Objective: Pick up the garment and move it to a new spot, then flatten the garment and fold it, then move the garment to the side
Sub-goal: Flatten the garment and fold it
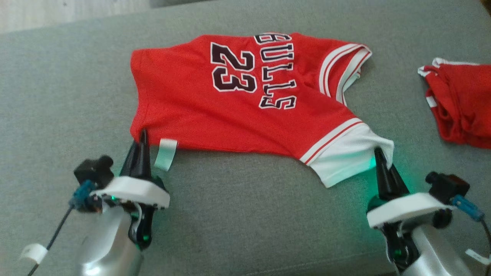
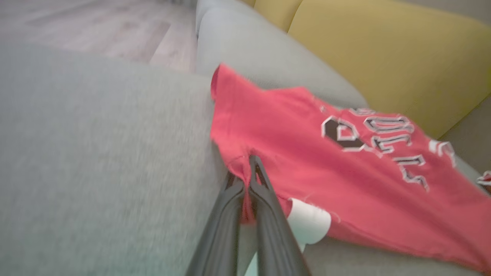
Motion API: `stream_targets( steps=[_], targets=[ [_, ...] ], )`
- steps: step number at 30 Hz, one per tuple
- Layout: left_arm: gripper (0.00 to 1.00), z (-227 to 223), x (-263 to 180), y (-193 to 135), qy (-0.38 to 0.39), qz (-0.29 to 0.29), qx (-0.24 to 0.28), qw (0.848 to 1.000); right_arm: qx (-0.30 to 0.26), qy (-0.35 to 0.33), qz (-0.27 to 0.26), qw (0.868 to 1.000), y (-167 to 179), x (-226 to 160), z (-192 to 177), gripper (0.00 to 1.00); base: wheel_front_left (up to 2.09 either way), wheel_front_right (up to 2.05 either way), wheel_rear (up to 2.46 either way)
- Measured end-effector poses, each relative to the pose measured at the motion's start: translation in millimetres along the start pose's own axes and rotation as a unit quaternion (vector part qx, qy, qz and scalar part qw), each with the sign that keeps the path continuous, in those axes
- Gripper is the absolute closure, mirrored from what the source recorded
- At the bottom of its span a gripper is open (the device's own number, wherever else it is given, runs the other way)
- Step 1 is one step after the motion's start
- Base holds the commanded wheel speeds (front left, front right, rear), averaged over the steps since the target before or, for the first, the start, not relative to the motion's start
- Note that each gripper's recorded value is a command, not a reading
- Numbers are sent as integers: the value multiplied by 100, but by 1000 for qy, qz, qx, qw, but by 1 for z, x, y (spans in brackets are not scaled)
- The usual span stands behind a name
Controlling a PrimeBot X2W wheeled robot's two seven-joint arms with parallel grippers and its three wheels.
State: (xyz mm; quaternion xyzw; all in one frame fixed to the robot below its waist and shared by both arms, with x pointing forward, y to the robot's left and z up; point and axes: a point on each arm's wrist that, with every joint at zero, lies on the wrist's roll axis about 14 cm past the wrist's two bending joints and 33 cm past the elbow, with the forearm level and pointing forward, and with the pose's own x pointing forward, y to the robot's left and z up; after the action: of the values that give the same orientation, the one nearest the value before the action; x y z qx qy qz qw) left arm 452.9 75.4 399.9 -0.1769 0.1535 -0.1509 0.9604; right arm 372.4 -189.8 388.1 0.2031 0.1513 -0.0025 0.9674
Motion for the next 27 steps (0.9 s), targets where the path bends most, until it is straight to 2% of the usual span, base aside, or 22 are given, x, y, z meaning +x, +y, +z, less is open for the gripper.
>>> stream_targets(
  steps=[4,5,6,7,8,13,19,23,25,27],
  targets=[
    [100,61,-4,-21,-88,-32,16,995,80,-78,47,993,38,4,47,100,0,0,0],
    [100,61,-4,-21,-88,-32,16,995,80,-78,47,993,38,4,47,100,0,0,0],
    [100,97,-13,-29,-137,-45,34,989,113,-122,78,983,55,3,80,100,0,0,0],
    [100,97,-13,-29,-137,-45,34,989,113,-122,78,983,55,3,80,100,0,0,0],
    [100,114,-20,-32,-160,-50,42,985,124,-149,93,977,62,1,101,100,0,0,0],
    [100,191,-59,-49,-258,-75,92,959,158,-277,172,932,93,-23,209,100,0,0,0],
    [100,283,-104,-73,-354,-101,170,914,157,-361,270,879,139,-61,301,100,0,0,0],
    [100,320,-124,-85,-374,-105,202,899,141,-394,323,849,171,-83,350,100,0,0,0],
    [100,330,-125,-82,-369,-97,213,900,127,-396,341,843,185,-86,364,100,0,0,0],
    [100,333,-114,-74,-350,-88,207,909,99,-380,340,855,196,-71,369,100,0,0,0]
  ],
)
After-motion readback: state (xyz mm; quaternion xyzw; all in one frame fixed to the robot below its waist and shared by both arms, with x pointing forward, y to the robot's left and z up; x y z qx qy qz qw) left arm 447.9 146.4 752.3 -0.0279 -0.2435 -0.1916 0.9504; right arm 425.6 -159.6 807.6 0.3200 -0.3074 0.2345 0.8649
